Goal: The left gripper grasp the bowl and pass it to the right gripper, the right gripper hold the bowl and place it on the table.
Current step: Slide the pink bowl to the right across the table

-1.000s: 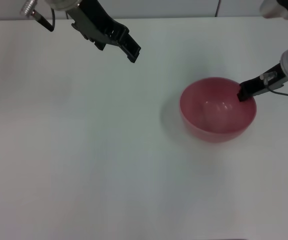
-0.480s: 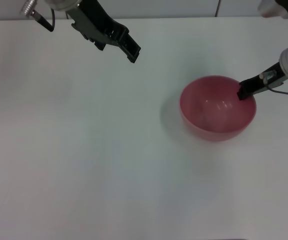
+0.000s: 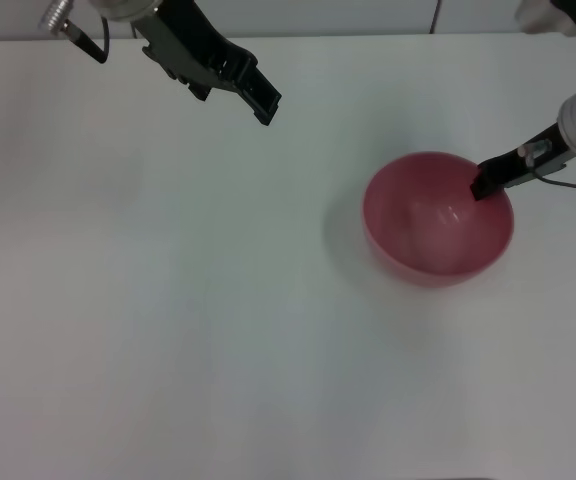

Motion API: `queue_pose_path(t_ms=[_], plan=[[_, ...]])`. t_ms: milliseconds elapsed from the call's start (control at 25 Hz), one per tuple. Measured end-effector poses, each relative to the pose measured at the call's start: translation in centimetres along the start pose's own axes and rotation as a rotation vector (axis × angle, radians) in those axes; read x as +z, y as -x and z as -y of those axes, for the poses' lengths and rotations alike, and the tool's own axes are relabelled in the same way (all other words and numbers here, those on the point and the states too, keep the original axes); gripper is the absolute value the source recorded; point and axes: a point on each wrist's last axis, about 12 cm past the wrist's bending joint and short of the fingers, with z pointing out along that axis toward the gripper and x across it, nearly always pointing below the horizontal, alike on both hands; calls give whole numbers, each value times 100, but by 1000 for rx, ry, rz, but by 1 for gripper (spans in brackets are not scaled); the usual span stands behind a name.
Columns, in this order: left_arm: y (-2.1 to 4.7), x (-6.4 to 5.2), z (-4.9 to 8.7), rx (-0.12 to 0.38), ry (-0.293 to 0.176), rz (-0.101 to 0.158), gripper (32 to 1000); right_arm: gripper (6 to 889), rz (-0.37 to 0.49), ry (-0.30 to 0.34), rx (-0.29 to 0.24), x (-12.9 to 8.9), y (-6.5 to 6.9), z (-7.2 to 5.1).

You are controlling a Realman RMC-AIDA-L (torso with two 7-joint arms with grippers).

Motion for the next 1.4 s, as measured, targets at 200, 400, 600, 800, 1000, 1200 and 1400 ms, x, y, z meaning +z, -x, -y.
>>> queue_pose_path(t_ms=[200,400,600,800,1000,1200,1400], plan=[[-2,2,0,0,1,0,865,226,3,-1,-6,-10,15,-4],[-9,7,-4,0,1,-2,865,333,5,-1,-12,-19,23,-3],[-8,7,-4,0,1,-1,865,468,5,0,-23,-21,27,-7],[-9,8,-5,-1,1,-1,865,697,7,0,-26,-26,38,-12],[-11,10,-8,-2,1,-1,865,864,8,0,-25,-27,40,-13],[-10,10,-7,-1,2,0,865,869,7,0,-26,-27,39,-13],[-10,11,-6,1,2,-1,865,871,7,0,-25,-27,37,-12]])
